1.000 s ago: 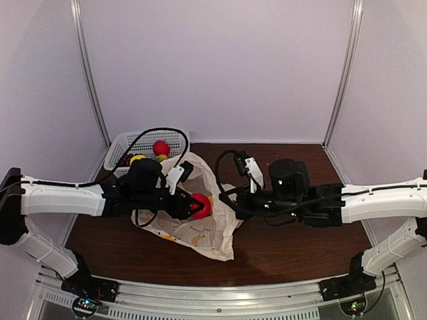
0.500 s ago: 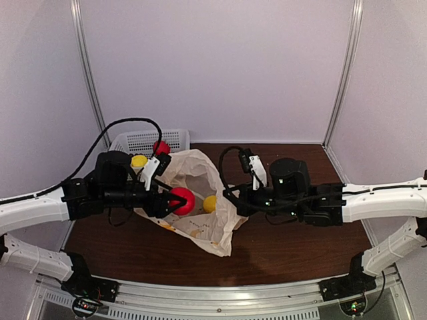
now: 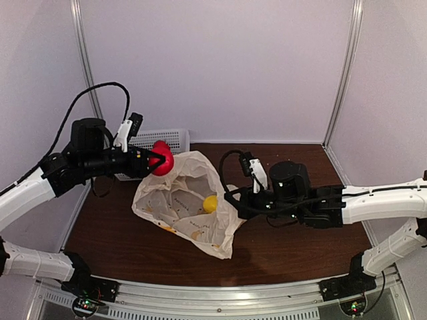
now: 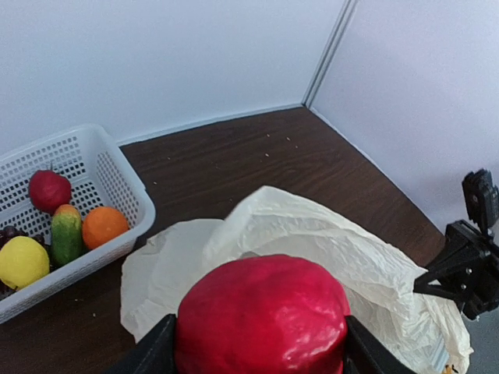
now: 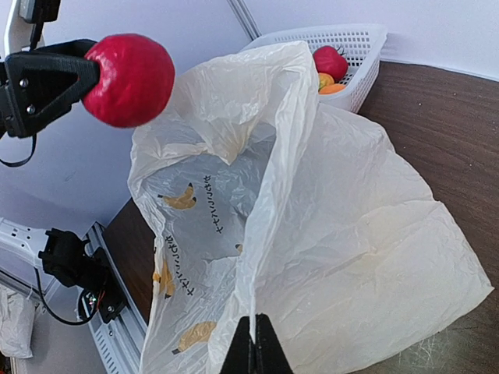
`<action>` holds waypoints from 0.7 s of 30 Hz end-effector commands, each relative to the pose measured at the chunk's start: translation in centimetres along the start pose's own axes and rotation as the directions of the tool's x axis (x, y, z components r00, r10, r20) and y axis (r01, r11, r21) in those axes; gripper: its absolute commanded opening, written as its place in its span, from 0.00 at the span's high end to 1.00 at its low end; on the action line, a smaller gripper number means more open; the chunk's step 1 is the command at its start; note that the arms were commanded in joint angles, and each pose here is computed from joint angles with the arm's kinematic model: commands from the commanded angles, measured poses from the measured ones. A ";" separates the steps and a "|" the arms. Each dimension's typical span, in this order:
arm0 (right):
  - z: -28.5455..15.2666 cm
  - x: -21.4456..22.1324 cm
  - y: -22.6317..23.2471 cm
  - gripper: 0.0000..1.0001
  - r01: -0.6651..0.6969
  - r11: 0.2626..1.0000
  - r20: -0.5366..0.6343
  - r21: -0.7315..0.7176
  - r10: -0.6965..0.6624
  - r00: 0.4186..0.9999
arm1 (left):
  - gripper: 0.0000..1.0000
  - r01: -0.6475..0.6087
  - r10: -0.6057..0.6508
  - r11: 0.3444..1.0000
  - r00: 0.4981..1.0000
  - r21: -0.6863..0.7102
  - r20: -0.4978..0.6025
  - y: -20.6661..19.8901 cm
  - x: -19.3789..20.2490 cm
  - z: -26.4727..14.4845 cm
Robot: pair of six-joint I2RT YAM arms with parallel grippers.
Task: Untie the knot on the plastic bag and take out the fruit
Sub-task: Place the fake fruit in the bin.
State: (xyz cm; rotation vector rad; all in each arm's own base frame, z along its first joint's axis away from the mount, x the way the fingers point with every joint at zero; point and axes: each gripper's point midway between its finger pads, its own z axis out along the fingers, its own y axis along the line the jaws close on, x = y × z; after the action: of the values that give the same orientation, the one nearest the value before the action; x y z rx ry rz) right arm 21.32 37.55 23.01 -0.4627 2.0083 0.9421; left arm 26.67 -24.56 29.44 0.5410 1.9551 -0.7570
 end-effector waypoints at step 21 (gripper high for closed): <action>-1.6 -1.0 -1.0 1.00 -0.018 0.999 0.044 0.045 0.016 0.999 | 0.38 0.245 -0.216 0.773 0.969 -0.586 0.120 26.7 -2.2 -0.2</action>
State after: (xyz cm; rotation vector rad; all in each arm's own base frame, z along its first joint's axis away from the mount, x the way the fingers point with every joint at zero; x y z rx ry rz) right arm 21.44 36.40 24.24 -0.4272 1.9809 0.9287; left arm 42.42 -8.25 22.65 -0.0247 2.1670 -0.3330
